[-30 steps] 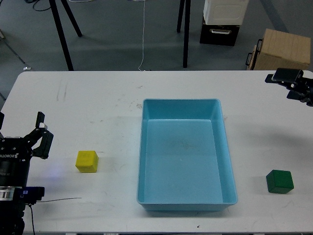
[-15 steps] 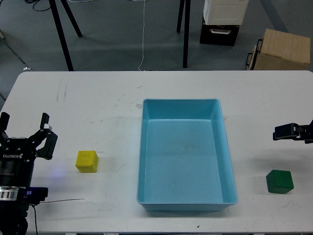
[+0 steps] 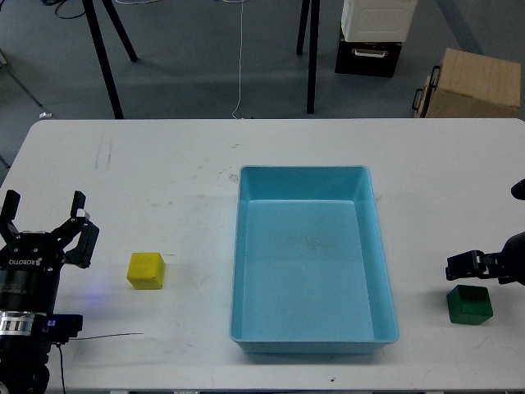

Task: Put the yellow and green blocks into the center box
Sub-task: 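Lower the right gripper onto the green cube and close it, then lift the green cube and carry it over the blue tray, then release the green cube into the tray and withdraw the right gripper, then move the left gripper over the yellow cube and grasp it, then lift the yellow cube and carry it into the blue tray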

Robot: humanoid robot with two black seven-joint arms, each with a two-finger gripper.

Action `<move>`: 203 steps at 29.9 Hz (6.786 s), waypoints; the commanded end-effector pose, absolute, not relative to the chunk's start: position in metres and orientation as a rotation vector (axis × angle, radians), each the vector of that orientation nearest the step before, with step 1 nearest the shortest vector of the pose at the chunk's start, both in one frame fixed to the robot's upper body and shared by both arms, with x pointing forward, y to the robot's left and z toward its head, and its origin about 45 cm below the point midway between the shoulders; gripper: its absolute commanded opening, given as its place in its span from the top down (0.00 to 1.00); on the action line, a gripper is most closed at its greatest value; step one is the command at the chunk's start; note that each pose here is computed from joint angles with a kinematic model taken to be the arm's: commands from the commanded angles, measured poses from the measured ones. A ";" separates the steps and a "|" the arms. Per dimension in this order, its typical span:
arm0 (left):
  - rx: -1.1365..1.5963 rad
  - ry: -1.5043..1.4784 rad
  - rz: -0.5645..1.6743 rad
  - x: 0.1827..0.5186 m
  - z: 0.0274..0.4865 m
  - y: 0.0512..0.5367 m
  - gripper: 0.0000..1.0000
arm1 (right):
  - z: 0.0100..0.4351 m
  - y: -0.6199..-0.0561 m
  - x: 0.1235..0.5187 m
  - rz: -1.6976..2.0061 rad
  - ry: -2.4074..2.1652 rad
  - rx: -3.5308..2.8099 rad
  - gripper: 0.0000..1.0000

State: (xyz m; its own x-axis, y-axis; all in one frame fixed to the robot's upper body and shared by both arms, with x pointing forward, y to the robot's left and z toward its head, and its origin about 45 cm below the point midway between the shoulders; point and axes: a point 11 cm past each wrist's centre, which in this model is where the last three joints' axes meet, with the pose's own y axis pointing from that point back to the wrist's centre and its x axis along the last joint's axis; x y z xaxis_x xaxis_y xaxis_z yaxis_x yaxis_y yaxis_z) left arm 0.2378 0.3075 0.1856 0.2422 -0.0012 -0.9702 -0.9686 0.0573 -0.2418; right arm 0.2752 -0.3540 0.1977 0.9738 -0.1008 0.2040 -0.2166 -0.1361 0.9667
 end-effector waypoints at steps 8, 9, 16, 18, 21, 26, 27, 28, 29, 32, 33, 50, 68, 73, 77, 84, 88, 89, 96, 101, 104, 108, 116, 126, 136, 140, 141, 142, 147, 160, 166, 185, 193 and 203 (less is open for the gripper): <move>-1.266 1.055 0.996 0.238 0.183 0.308 0.00 | 0.181 -0.341 0.265 0.077 -0.180 1.730 0.00; -1.267 1.056 0.995 0.238 0.183 0.308 0.00 | 0.180 -0.341 0.265 0.076 -0.179 1.730 0.00; -1.266 1.059 1.001 0.237 0.181 0.308 0.00 | 0.177 -0.342 0.261 0.069 -0.170 1.728 0.11; -1.266 1.060 1.001 0.237 0.181 0.308 0.00 | 0.176 -0.342 0.261 0.074 -0.167 1.726 0.28; -1.266 1.060 1.002 0.237 0.181 0.309 0.00 | 0.173 -0.342 0.259 0.068 -0.156 1.723 0.64; -1.263 1.059 1.003 0.237 0.181 0.309 0.00 | 0.172 -0.343 0.258 0.081 -0.148 1.712 0.98; -1.263 1.058 1.001 0.238 0.181 0.309 0.00 | 0.172 -0.343 0.258 0.083 -0.148 1.711 0.99; -1.263 1.058 1.001 0.238 0.181 0.309 0.00 | 0.173 -0.344 0.259 0.079 -0.153 1.702 1.00; -1.265 1.059 1.001 0.238 0.181 0.309 0.00 | 0.176 -0.343 0.262 0.084 -0.162 1.701 1.00; -1.265 1.058 1.000 0.238 0.182 0.309 0.00 | 0.201 -0.332 0.279 0.154 -0.210 1.738 1.00; -1.265 1.058 1.000 0.238 0.182 0.309 0.00 | 0.219 -0.330 0.292 0.191 -0.258 1.749 1.00; -1.265 1.058 1.000 0.238 0.182 0.309 0.00 | 0.244 -0.143 0.355 0.465 -0.007 1.799 0.95; -1.263 1.052 0.994 0.240 0.184 0.309 0.00 | 0.267 -0.137 0.389 0.228 -0.264 1.994 0.00; -1.264 1.050 0.991 0.241 0.185 0.309 0.00 | 0.326 -0.179 0.427 -0.030 -0.579 2.250 0.00; -1.268 1.042 0.981 0.245 0.188 0.308 0.00 | 0.358 -0.215 0.450 -0.267 -0.853 2.491 0.00; -1.256 1.030 0.954 0.251 0.194 0.307 0.00 | 0.371 -0.328 0.449 -0.616 -1.317 2.662 0.00; -1.241 1.023 0.948 0.252 0.197 0.308 0.00 | 0.357 -0.379 0.440 -0.795 -1.608 2.742 0.00; -1.230 1.021 0.946 0.252 0.198 0.309 0.00 | 0.358 -0.391 0.437 -0.806 -1.671 2.754 0.00; -1.153 0.982 0.965 0.251 0.204 0.323 0.00 | 0.298 -0.434 0.399 -1.205 -1.950 2.749 0.00; -1.137 0.940 1.001 0.253 0.207 0.338 0.00 | 0.264 -0.448 0.354 -1.462 -2.087 2.757 0.00; -1.079 0.925 1.038 0.258 0.202 0.347 0.00 | 0.247 -0.459 0.329 -1.555 -2.188 2.722 0.00; -1.084 0.931 1.031 0.268 0.200 0.346 0.00 | 0.223 -0.447 0.302 -1.717 -2.201 2.692 0.00; -1.113 0.887 1.032 0.270 0.217 0.364 0.00 | 0.190 -0.422 0.282 -2.000 -2.290 2.681 0.00; -0.841 0.607 1.025 0.302 0.303 0.406 0.00 | 0.191 -0.403 0.280 -2.026 -2.253 2.753 0.00; -0.235 0.408 0.823 0.340 0.326 0.319 0.00 | 0.209 -0.403 0.284 -1.979 -2.228 2.848 0.00; 0.056 0.328 0.728 0.333 0.310 0.277 0.00 | 0.216 -0.399 0.285 -1.972 -2.199 2.891 0.00; 0.117 0.320 0.706 0.330 0.304 0.272 0.00 | 0.215 -0.398 0.286 -1.979 -2.197 2.894 0.00; 0.186 0.318 0.680 0.326 0.296 0.267 0.00 | 0.215 -0.396 0.286 -1.978 -2.193 2.896 0.00; 0.441 0.247 0.543 0.307 0.279 0.247 0.00 | 0.212 -0.393 0.285 -1.971 -2.194 2.896 0.00; 1.223 -0.218 0.228 0.321 0.290 0.272 0.00 | 0.212 -0.393 0.285 -1.957 -2.191 2.896 0.00; 1.413 -0.288 0.105 0.317 0.272 0.285 0.00 | 0.212 -0.394 0.284 -1.950 -2.193 2.890 0.00; 1.463 -0.210 0.021 0.321 0.210 0.277 0.00 | 0.211 -0.395 0.284 -1.913 -2.194 2.885 0.00; 1.462 -0.206 0.003 0.326 0.191 0.265 0.00 | 0.211 -0.395 0.284 -1.914 -2.196 2.883 0.00; 1.451 -0.203 0.002 0.329 0.182 0.256 0.01 | 0.209 -0.395 0.283 -1.914 -2.201 2.875 0.00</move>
State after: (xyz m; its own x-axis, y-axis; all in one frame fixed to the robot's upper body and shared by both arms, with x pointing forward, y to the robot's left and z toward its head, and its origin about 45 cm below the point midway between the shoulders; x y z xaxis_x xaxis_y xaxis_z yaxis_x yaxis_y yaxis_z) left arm 0.3291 0.2563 0.1829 0.9827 -0.1211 0.1399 -0.1247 0.1255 0.9842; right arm 0.2830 -0.3953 0.2096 0.2000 -0.2140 -0.9561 -0.9766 -0.1228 -0.1768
